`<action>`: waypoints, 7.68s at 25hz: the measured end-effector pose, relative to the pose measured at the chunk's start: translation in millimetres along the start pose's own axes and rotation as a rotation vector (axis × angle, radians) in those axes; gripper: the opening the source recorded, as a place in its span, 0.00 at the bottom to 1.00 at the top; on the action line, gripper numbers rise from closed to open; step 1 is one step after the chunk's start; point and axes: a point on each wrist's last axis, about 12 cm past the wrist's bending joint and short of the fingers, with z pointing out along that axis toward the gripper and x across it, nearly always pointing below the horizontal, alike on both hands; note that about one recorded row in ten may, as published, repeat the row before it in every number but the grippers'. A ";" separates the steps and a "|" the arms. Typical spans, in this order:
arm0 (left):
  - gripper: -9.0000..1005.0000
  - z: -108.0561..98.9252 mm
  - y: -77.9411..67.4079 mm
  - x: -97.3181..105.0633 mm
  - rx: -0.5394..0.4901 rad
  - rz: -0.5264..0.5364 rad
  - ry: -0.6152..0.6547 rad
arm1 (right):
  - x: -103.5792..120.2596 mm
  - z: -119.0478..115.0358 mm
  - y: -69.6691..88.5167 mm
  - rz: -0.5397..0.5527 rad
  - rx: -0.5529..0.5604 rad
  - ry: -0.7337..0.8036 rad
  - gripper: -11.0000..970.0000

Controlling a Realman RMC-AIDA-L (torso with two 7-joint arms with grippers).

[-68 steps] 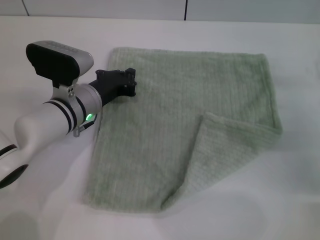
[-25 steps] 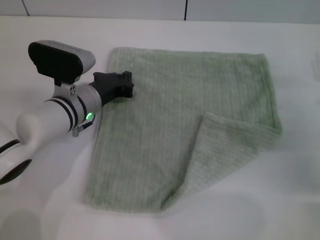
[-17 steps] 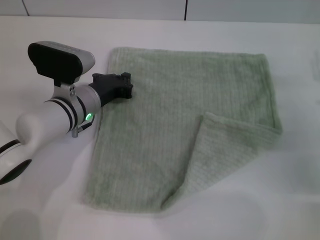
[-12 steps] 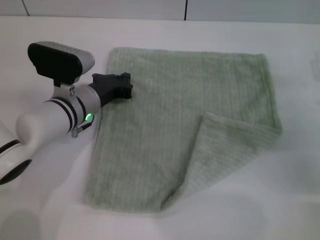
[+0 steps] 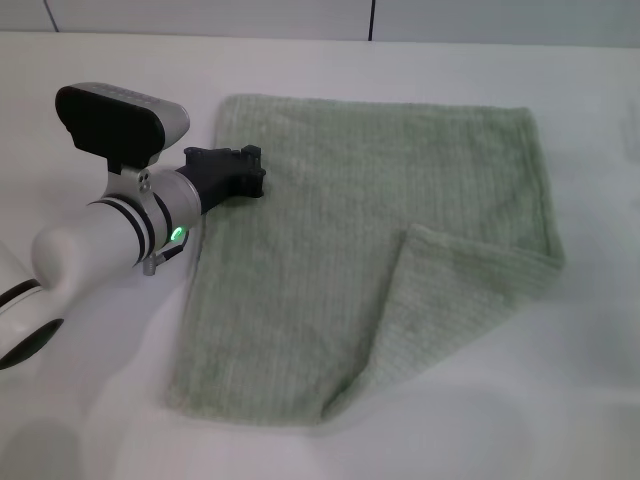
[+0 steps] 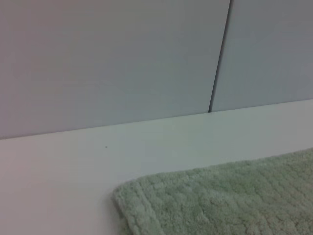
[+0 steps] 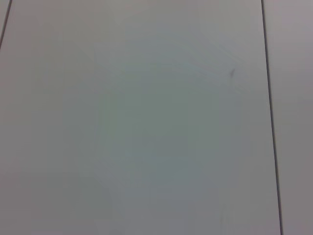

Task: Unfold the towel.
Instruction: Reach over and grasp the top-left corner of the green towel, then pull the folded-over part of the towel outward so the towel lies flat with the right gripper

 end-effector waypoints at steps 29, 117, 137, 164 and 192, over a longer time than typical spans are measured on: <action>0.01 -0.2 -1.3 -0.7 0.004 -0.003 -0.006 | -2.8 8.5 28.0 0.064 -0.120 0.062 0.63; 0.01 -0.3 -4.4 -7.5 0.003 0.000 -0.017 | -136.4 77.4 120.3 -0.159 -0.880 1.007 0.63; 0.01 -0.1 -3.1 -5.0 -0.007 0.001 -0.002 | -131.5 72.6 132.5 -0.190 -0.958 1.106 0.63; 0.01 0.0 -3.6 -5.6 -0.006 0.002 -0.004 | -104.3 65.3 137.3 -0.203 -0.989 1.215 0.63; 0.01 -0.6 -3.1 -4.1 -0.007 0.001 0.000 | -87.4 63.3 144.5 -0.234 -1.009 1.271 0.63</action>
